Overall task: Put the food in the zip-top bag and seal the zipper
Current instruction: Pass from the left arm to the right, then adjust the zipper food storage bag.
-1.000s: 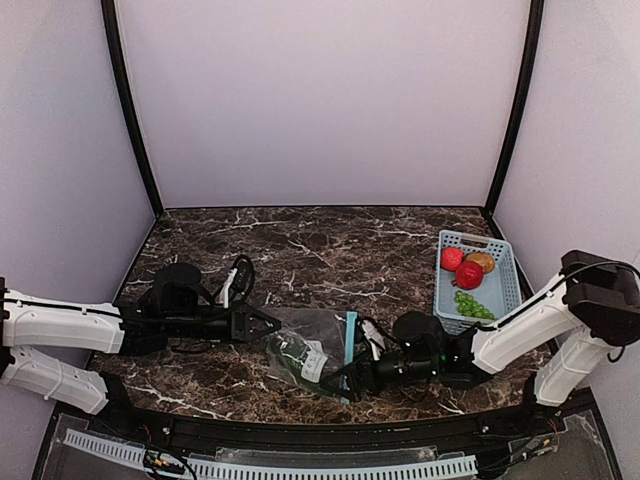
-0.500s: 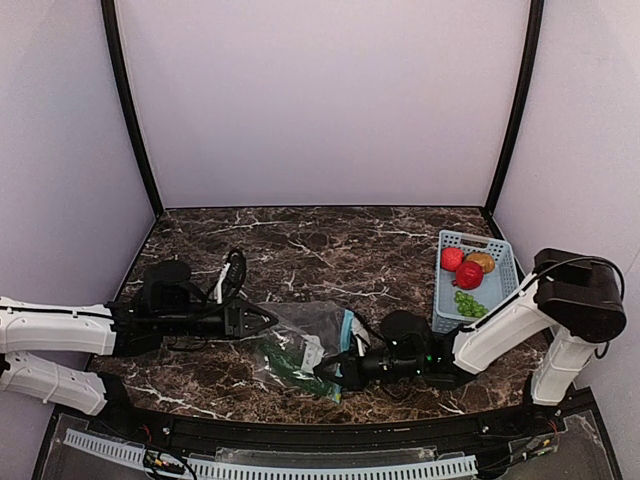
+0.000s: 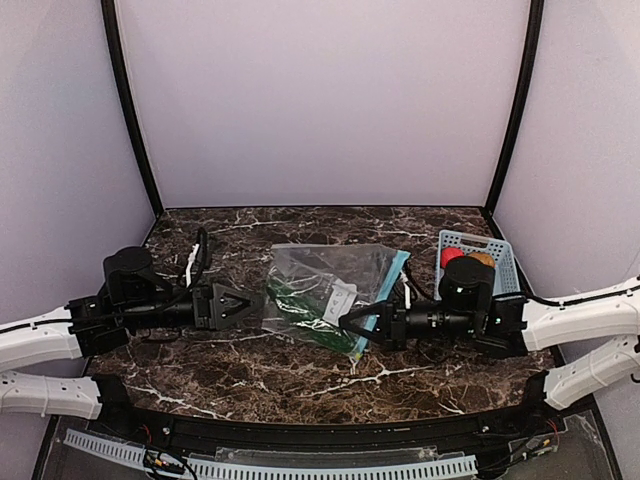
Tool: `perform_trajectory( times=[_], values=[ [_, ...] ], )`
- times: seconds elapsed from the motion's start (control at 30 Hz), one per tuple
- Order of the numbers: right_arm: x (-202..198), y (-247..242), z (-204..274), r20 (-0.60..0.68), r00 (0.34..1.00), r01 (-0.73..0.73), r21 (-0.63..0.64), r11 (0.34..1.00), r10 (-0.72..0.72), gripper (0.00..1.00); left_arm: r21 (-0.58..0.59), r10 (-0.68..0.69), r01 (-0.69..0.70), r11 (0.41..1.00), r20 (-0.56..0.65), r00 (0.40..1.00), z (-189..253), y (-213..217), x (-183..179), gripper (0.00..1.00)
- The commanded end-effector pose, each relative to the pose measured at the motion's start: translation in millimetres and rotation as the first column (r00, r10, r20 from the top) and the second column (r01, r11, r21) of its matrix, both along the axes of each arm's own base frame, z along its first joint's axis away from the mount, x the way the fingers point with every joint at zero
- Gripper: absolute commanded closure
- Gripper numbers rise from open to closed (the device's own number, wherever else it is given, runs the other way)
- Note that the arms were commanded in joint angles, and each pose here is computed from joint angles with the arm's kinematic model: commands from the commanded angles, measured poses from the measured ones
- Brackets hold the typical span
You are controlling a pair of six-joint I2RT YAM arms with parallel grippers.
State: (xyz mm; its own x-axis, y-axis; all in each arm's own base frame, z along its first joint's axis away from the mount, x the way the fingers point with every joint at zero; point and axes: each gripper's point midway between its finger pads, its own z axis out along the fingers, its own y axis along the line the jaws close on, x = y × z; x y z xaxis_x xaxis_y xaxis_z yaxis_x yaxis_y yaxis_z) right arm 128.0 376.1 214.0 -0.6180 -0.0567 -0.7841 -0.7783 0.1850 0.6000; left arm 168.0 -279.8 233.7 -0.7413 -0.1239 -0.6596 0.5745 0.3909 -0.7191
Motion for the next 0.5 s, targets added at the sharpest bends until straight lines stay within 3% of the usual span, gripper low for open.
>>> perform_trajectory(
  times=[0.0, 0.23, 0.47],
  values=[
    [-17, -11, 30, 0.022, 0.991, -0.134, 0.003, 0.991, 0.134, 1.0, 0.014, -0.103, 0.102, 0.995, 0.038, 0.994, 12, -3, -15, 0.01],
    [-31, -21, 44, 0.003, 0.977, -0.213, -0.025, 0.977, 0.213, 1.0, -0.038, -0.334, 0.34, 0.94, 0.109, 0.936, 51, -27, -40, 0.01],
    [-36, -26, 38, -0.031, 0.975, -0.222, -0.035, 0.974, 0.221, 1.0, -0.062, -0.408, 0.423, 0.904, 0.173, 0.897, 77, -42, -42, 0.01]
  ],
)
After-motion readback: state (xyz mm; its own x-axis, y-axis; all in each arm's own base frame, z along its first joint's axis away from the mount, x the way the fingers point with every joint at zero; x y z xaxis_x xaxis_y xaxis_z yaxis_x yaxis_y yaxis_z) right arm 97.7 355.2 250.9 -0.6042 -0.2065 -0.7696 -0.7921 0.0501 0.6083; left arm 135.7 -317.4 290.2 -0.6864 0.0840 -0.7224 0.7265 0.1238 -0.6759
